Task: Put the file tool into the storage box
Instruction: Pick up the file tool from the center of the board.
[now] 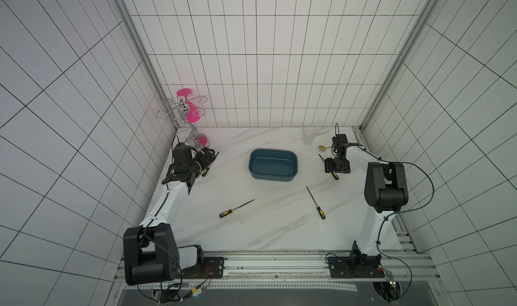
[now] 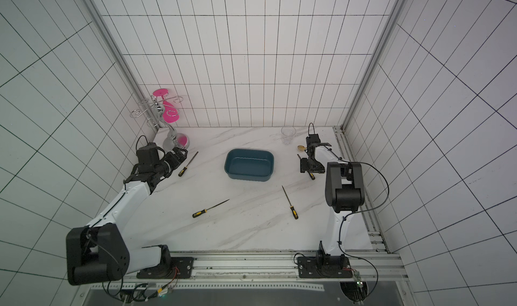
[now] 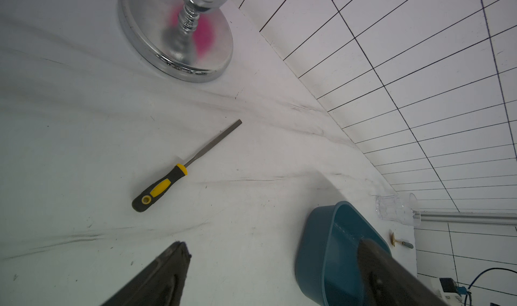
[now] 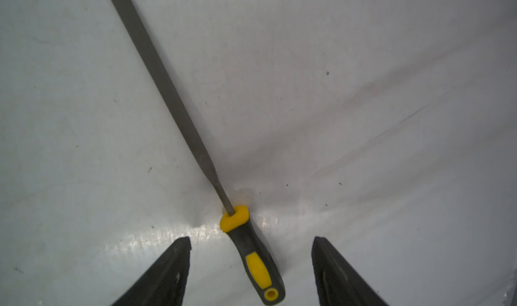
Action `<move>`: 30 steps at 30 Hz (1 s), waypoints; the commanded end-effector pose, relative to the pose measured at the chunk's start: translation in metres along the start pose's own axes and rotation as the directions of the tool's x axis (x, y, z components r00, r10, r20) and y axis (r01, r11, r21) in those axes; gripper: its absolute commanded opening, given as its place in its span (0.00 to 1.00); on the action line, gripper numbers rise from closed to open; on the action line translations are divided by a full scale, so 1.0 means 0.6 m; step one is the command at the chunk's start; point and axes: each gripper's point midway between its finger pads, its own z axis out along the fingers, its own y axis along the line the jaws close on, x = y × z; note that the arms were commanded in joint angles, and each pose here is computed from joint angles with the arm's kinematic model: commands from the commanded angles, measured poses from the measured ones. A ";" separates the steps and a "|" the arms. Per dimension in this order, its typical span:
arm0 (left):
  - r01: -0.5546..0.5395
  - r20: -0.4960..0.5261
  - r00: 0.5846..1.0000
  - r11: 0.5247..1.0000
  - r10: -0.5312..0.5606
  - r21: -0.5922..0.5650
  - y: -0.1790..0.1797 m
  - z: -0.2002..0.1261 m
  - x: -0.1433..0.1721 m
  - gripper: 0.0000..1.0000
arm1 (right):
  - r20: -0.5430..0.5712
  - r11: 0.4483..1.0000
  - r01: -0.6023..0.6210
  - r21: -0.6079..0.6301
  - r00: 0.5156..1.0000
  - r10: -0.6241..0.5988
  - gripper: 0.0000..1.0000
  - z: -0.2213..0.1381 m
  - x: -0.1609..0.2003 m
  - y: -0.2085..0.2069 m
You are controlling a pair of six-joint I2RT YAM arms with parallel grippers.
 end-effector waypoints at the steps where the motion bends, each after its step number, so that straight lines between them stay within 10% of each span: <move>1: -0.020 0.023 1.000 0.999 0.019 0.049 -0.021 -0.016 -0.007 0.98 | -0.034 0.999 -0.006 -0.046 0.999 0.004 0.72 0.001 0.010 -0.005; 30: -0.004 0.064 0.998 0.998 0.001 0.056 -0.034 -0.050 -0.019 0.98 | -0.115 0.999 0.050 0.003 0.992 -0.049 0.58 0.037 0.048 0.005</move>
